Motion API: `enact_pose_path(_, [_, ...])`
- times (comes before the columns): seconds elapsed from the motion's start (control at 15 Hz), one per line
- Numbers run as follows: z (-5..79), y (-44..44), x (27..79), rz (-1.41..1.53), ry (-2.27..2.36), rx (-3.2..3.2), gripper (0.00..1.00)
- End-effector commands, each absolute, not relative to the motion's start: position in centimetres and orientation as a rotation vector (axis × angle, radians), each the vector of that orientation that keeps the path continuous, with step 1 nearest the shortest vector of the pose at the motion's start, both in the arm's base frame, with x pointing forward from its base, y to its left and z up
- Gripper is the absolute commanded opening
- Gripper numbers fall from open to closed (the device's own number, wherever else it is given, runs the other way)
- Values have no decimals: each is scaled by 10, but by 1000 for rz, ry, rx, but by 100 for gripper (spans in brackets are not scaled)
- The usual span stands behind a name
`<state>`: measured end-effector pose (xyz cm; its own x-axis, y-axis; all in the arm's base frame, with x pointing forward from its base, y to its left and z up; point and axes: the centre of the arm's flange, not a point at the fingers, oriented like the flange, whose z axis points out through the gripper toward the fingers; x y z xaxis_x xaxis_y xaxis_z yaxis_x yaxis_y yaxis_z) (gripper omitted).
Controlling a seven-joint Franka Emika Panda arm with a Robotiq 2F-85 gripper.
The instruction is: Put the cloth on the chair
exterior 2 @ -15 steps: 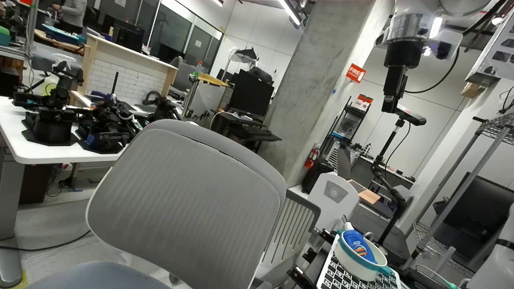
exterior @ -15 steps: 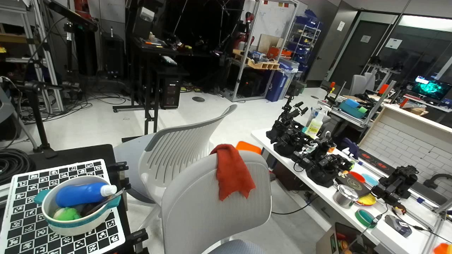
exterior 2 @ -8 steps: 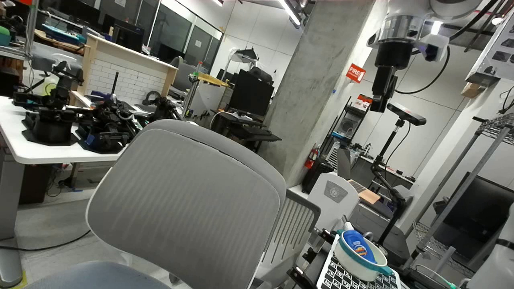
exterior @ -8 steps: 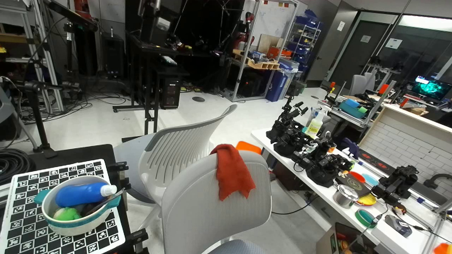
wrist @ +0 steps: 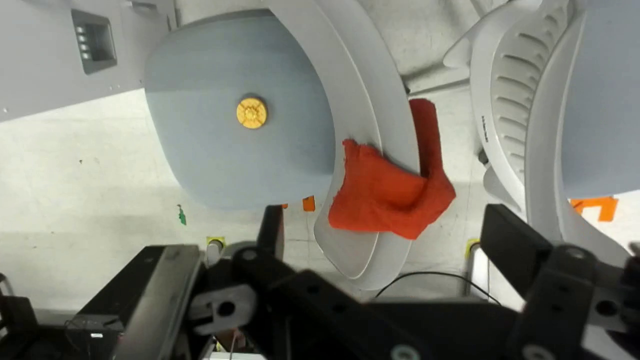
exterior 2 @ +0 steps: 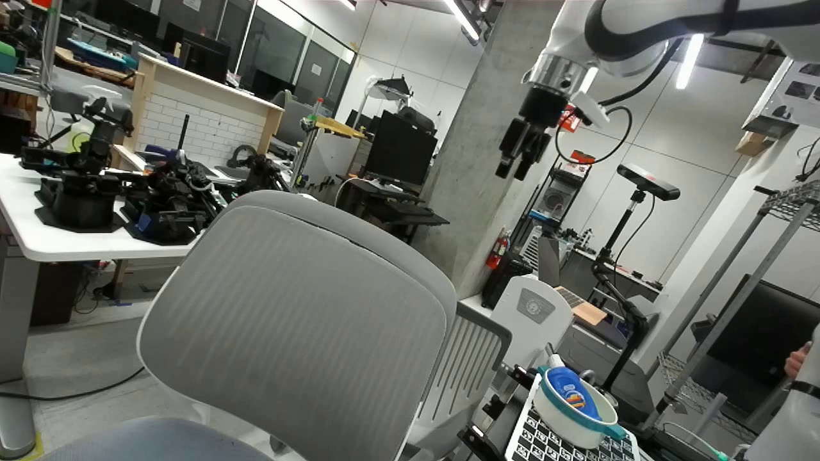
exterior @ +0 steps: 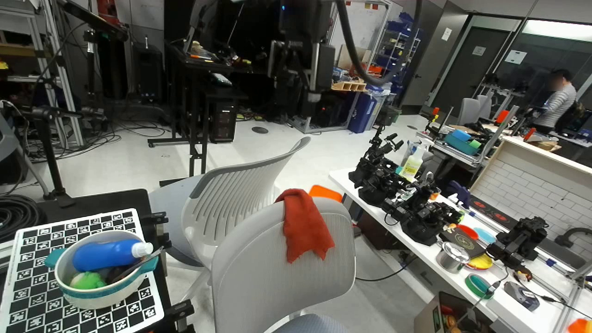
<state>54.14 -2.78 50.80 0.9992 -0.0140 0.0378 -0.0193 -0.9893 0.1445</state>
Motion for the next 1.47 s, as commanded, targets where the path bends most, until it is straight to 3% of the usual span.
enact_pose_path(0.0, [471, -30, 603, 138, -41, 2991, 100])
enact_pose_path(0.47, [376, -6, 671, 92, -181, 2997, 100])
enact_pose_path(1.2, [261, 15, 689, -138, -463, 2970, 100])
enact_pose_path(1.27, [253, 14, 689, -164, -492, 2967, 93])
enact_pose_path(1.33, [248, 13, 689, -181, -513, 2966, 74])
enact_pose_path(1.4, [243, 13, 689, -195, -535, 2964, 65])
